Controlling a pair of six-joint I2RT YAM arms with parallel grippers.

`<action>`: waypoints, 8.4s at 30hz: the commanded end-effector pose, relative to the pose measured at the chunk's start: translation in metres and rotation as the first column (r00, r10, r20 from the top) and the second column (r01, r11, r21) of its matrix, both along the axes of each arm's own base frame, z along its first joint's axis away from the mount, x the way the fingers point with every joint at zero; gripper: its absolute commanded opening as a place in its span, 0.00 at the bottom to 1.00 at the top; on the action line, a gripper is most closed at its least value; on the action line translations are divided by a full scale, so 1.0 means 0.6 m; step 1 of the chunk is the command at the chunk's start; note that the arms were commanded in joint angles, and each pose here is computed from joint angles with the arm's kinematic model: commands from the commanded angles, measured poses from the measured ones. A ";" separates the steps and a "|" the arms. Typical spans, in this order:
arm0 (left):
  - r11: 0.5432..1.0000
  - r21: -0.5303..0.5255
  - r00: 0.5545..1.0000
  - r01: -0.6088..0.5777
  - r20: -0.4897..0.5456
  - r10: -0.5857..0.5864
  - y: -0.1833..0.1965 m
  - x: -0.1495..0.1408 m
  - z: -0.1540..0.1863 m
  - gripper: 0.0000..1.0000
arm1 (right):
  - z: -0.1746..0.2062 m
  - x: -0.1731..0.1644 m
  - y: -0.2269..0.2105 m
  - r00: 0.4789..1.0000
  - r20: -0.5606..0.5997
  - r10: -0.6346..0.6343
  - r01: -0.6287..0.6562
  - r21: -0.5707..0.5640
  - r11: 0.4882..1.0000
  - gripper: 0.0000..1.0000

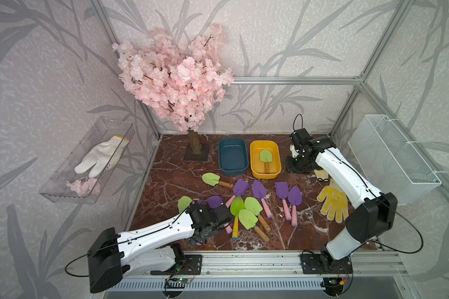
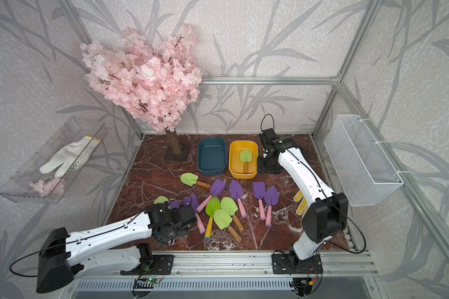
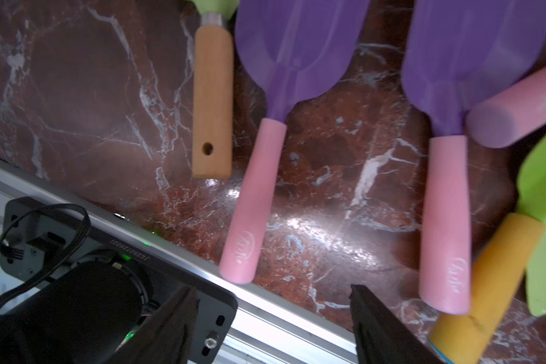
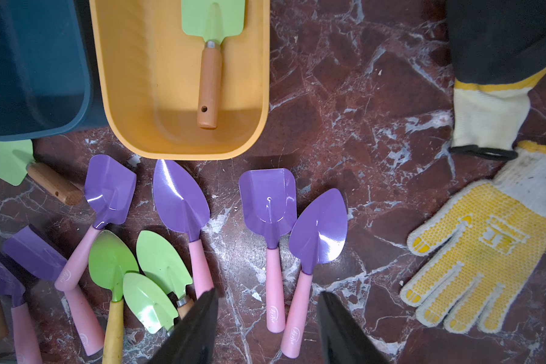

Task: Sort the small shovels by color and place them into the storage box
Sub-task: Pick up the shovel from the center of the board, then place the shovel in the storage box.

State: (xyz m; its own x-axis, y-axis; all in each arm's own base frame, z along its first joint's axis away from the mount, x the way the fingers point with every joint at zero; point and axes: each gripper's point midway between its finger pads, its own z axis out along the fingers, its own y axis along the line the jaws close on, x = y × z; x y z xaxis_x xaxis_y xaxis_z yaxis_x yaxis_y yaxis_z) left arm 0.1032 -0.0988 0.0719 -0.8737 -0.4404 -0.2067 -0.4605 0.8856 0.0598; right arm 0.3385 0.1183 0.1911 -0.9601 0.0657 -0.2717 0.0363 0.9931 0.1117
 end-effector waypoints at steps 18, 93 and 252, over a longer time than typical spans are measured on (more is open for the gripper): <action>0.996 -0.052 0.998 -0.067 -0.023 0.066 0.037 -0.018 -0.047 0.56 | 0.002 -0.006 0.001 1.000 0.004 0.007 -0.007 0.002 1.000 0.55; 0.991 -0.068 0.966 0.120 -0.221 -0.132 0.018 0.004 -0.072 0.40 | -0.032 0.010 0.021 0.999 -0.039 -0.005 0.005 0.006 1.000 0.56; 0.911 -0.023 0.910 0.412 0.055 -0.410 -0.162 0.668 0.004 0.64 | -0.016 -0.064 -0.034 0.999 -0.037 -0.003 0.003 0.011 1.000 0.56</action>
State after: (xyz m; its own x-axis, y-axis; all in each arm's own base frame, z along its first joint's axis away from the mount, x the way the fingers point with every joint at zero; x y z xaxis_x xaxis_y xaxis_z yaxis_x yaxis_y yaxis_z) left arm 0.4944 -0.1949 0.0431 -0.9828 -0.0528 -0.1770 -0.0624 0.9969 0.0489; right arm 0.2993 0.0995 0.1759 -0.9711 0.0718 -0.2278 0.0442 0.9913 0.1240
